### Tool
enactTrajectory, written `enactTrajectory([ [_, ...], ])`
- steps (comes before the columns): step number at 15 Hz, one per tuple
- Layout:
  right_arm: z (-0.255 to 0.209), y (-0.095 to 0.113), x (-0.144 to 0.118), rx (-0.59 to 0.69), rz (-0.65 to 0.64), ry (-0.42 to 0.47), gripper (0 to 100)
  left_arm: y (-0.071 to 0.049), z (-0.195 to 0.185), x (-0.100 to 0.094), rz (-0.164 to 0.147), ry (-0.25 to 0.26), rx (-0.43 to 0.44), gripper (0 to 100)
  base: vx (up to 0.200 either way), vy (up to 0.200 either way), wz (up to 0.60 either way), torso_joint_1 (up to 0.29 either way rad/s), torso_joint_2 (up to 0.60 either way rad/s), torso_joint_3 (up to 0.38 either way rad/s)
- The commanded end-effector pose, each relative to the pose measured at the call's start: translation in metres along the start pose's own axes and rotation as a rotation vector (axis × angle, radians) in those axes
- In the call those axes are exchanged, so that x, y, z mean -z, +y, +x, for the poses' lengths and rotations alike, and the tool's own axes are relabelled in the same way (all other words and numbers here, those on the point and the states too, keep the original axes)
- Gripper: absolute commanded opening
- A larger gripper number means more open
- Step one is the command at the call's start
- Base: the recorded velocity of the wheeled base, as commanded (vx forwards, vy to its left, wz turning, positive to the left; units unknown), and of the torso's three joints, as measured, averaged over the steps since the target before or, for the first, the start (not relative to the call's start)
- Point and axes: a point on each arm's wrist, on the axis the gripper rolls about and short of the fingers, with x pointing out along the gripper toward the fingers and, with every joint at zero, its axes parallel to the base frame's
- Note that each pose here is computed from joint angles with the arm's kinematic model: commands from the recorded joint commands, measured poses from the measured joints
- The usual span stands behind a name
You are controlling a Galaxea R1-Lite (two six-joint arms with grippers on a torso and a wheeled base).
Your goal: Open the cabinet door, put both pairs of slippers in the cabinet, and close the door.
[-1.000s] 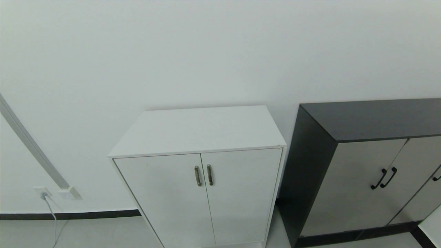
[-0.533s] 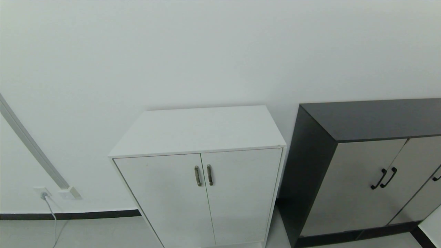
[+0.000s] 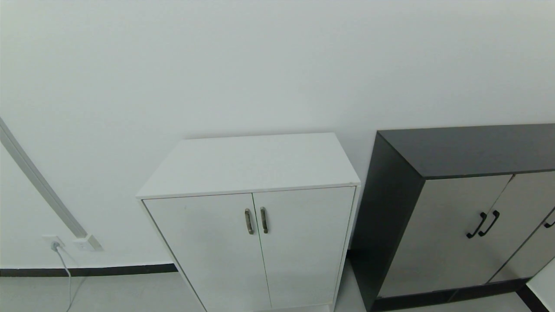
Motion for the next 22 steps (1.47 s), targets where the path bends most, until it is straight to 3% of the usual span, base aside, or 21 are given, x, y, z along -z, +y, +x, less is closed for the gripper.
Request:
enactTrajectory([
  [1, -0.0014, 0.0003, 0.0011, 0.01, 0.003, -0.018, 0, 0.0, 0.0, 0.0, -0.001, 0.0, 0.0, 0, 0.0, 0.0, 0.0, 0.0, 0.0, 0.0],
  [3, -0.0049, 0.0002, 0.0023, -0.018, 0.003, -0.065, 0, 0.0, 0.0, 0.0, -0.001, 0.0, 0.0, 0, 0.0, 0.0, 0.0, 0.0, 0.0, 0.0],
  [8, -0.0049, 0.0, 0.0022, -0.01, 0.035, -0.066, 0, 0.0, 0.0, 0.0, -0.001, 0.0, 0.0, 0, 0.0, 0.0, 0.0, 0.0, 0.0, 0.0],
  [9, -0.0049, -0.0001, 0.0017, -0.009, 0.092, -0.07, 0, 0.0, 0.0, 0.0, -0.001, 0.0, 0.0, 0, 0.0, 0.0, 0.0, 0.0, 0.0, 0.0],
  [12, -0.005, -0.0018, 0.0012, 0.065, 0.122, -0.078, 0, 0.0, 0.0, 0.0, -0.001, 0.0, 0.0, 0, 0.0, 0.0, 0.0, 0.0, 0.0, 0.0],
  [22, -0.005, -0.0018, 0.001, 0.07, 0.121, -0.079, 0, 0.0, 0.0, 0.0, -0.001, 0.0, 0.0, 0, 0.0, 0.0, 0.0, 0.0, 0.0, 0.0],
])
